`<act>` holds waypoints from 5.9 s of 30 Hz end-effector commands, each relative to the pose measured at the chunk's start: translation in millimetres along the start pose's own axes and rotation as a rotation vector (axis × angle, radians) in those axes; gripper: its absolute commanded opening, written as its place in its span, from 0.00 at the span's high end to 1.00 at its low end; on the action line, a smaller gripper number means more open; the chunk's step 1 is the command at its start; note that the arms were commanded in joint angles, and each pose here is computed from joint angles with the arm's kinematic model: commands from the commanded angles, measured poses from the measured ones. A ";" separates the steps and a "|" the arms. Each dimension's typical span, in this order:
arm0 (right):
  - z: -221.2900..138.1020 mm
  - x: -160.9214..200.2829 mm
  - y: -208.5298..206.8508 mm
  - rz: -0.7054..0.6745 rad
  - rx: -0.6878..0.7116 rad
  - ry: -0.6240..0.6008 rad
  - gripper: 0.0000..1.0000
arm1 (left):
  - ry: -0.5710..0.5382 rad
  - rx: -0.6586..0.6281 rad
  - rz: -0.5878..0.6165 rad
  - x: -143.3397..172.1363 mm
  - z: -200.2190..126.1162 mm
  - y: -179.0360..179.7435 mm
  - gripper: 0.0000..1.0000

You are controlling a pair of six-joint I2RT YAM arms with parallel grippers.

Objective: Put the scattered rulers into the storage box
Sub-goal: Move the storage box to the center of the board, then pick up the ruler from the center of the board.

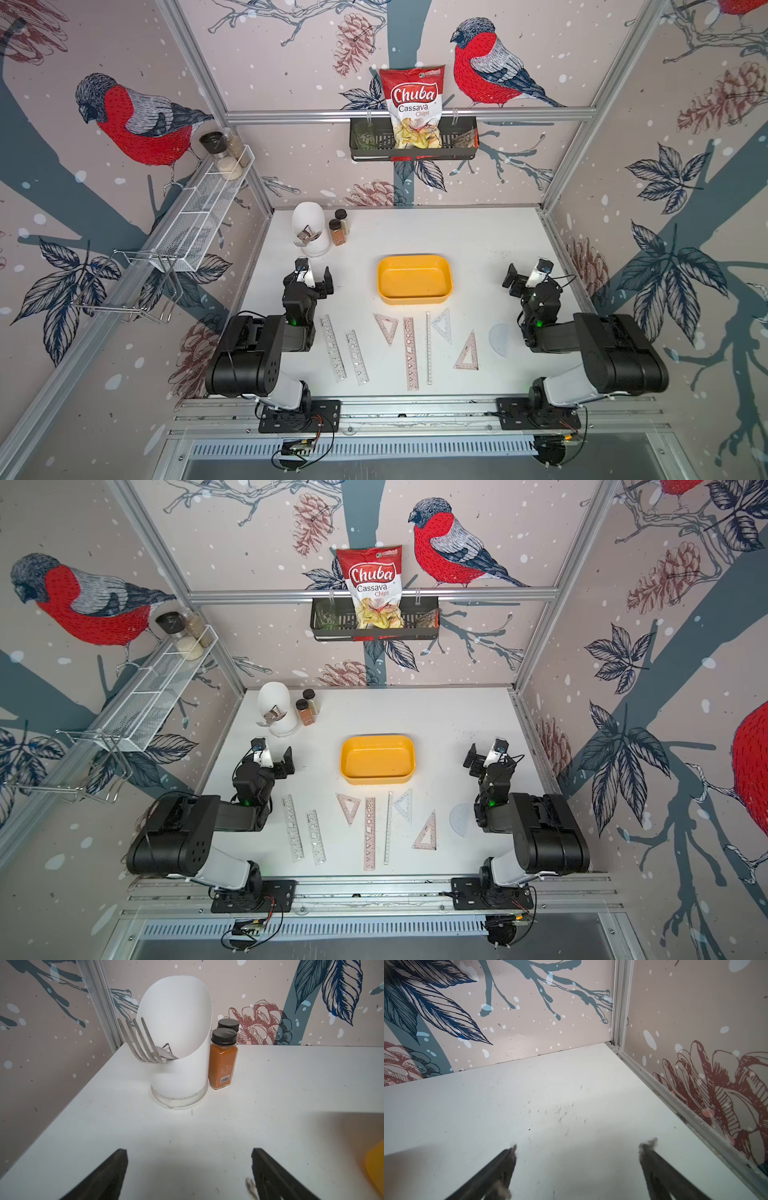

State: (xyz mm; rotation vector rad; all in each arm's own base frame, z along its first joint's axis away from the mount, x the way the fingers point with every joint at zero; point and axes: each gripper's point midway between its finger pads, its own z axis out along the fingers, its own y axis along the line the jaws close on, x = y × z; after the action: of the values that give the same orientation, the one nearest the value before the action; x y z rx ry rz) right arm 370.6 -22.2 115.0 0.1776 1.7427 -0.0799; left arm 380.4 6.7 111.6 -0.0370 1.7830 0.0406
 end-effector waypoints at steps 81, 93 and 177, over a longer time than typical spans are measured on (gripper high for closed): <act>-17.1 53.7 246.3 0.051 -0.623 0.854 0.33 | 0.908 0.376 -0.320 32.2 -33.5 -198.4 0.34; -10.2 55.8 258.8 0.035 -0.623 0.885 0.48 | 0.895 0.479 -0.363 22.2 -12.0 -227.1 0.40; -224.4 157.1 248.7 -0.177 -0.280 1.271 0.80 | 0.669 0.547 -0.246 -50.1 -54.2 -197.6 0.30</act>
State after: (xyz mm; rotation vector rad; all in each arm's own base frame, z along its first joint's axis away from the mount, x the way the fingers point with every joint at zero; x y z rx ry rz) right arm 164.7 279.4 15.6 -0.2058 3.0055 0.2842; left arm 346.7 -194.4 172.6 0.1251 2.3793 -0.7272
